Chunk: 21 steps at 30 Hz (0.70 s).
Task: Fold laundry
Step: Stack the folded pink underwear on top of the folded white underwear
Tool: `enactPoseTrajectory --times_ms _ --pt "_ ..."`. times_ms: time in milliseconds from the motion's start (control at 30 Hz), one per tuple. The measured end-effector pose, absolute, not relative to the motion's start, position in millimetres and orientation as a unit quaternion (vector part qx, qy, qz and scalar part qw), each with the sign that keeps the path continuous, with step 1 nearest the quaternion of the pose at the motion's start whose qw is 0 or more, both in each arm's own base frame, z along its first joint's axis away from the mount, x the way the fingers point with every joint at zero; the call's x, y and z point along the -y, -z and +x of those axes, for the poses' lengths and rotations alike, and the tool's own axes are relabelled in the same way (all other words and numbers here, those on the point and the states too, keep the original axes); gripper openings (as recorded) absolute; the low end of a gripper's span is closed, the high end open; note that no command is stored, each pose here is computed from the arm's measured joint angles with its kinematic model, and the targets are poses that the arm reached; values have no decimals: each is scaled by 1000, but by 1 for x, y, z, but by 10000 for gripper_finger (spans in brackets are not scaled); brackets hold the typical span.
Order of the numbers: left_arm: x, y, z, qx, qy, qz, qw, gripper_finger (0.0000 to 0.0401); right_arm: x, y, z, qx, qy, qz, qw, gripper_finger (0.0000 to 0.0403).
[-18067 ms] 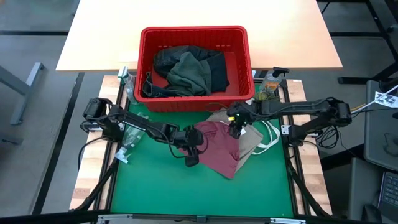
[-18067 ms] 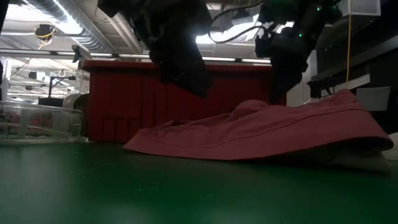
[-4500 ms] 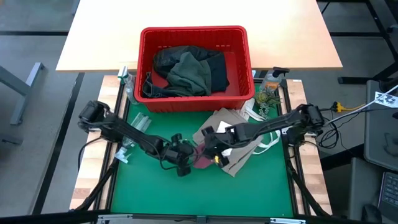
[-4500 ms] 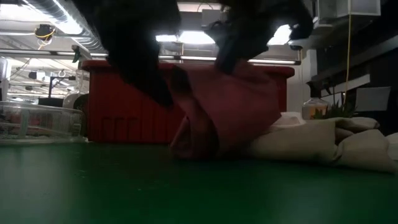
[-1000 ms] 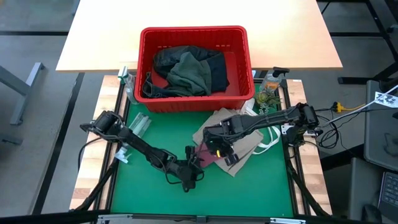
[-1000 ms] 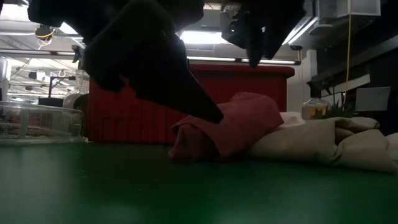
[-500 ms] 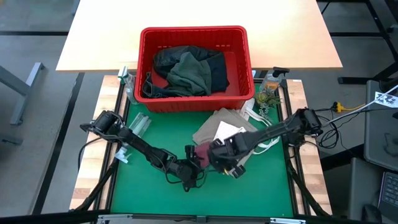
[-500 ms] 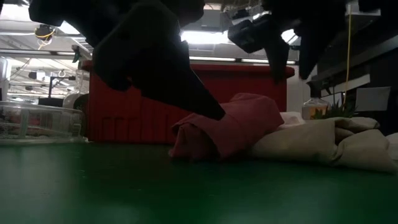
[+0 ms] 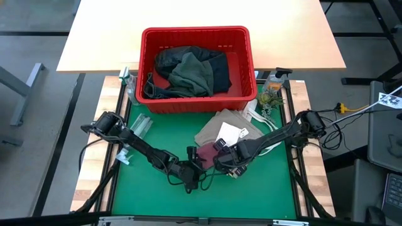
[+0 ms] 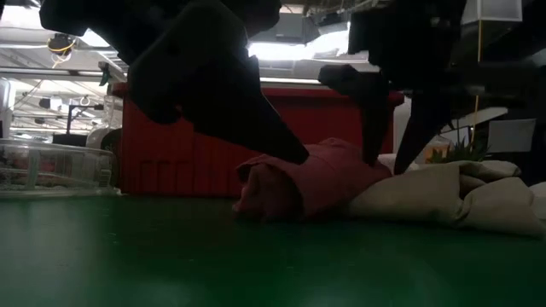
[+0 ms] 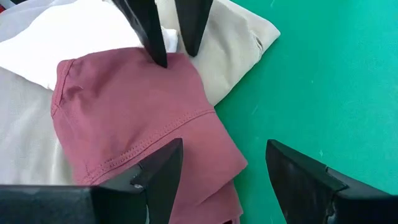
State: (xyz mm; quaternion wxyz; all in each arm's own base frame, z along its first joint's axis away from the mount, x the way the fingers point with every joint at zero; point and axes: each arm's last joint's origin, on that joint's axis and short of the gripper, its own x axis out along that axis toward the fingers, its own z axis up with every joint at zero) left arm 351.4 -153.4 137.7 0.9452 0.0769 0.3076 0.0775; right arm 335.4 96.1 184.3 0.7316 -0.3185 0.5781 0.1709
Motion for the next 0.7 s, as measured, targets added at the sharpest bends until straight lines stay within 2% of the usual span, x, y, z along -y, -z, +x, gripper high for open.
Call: enactPoseTrajectory --times_ms 400,533,700 --pt "153 -138 351 -308 -77 77 945 224 -93 -172 332 -573 -148 -345 728 130" --pt "153 -138 351 -307 -77 77 945 224 -93 -172 332 -573 -148 -345 728 102" --pt "153 -138 351 -307 -77 77 945 224 -94 -178 336 -565 -146 -344 736 46"
